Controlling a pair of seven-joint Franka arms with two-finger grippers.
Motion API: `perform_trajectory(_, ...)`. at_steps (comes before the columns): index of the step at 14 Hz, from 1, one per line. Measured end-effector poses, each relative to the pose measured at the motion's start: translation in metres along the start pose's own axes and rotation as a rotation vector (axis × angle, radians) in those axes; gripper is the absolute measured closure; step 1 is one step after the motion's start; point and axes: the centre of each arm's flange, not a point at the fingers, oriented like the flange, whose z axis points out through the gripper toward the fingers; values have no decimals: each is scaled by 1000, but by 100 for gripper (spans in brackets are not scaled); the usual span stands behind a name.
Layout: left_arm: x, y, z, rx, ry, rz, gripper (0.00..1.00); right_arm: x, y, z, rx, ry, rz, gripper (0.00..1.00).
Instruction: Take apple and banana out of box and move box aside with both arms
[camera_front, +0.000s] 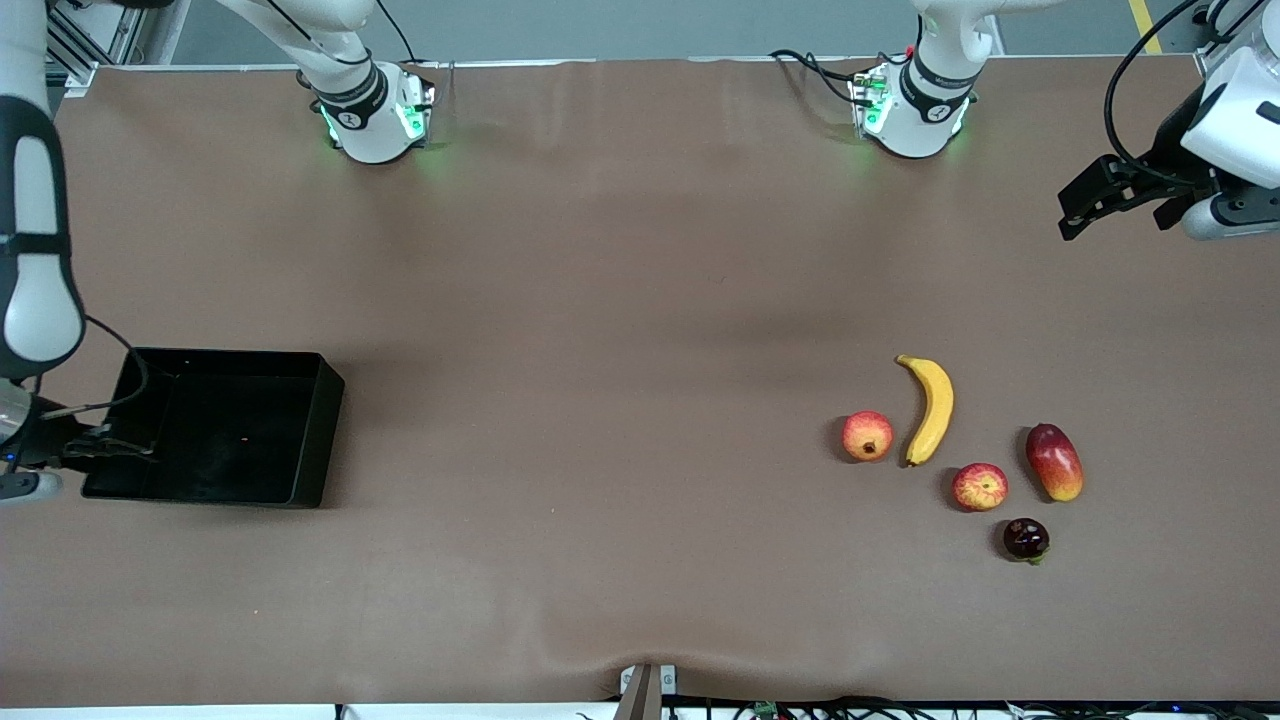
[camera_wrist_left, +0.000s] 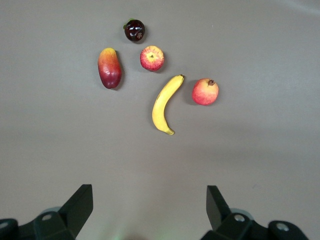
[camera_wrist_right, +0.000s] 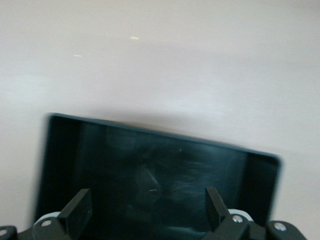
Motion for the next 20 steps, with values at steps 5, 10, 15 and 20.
perform_trajectory(5,1,-4,0,0,1,-7,0,-5,-128,-64,-32,-104,79,0)
perform_trajectory(10,0,-4,1,1,-7,-8,0,-40,-146,-117,-33,-144,102,0)
perform_trajectory(15,2,-11,2,2,-11,-20,0,-72,-149,-177,-31,-147,113,0)
perform_trajectory(20,2,-11,2,2,-12,-21,0,-94,-159,-216,-34,-137,161,0)
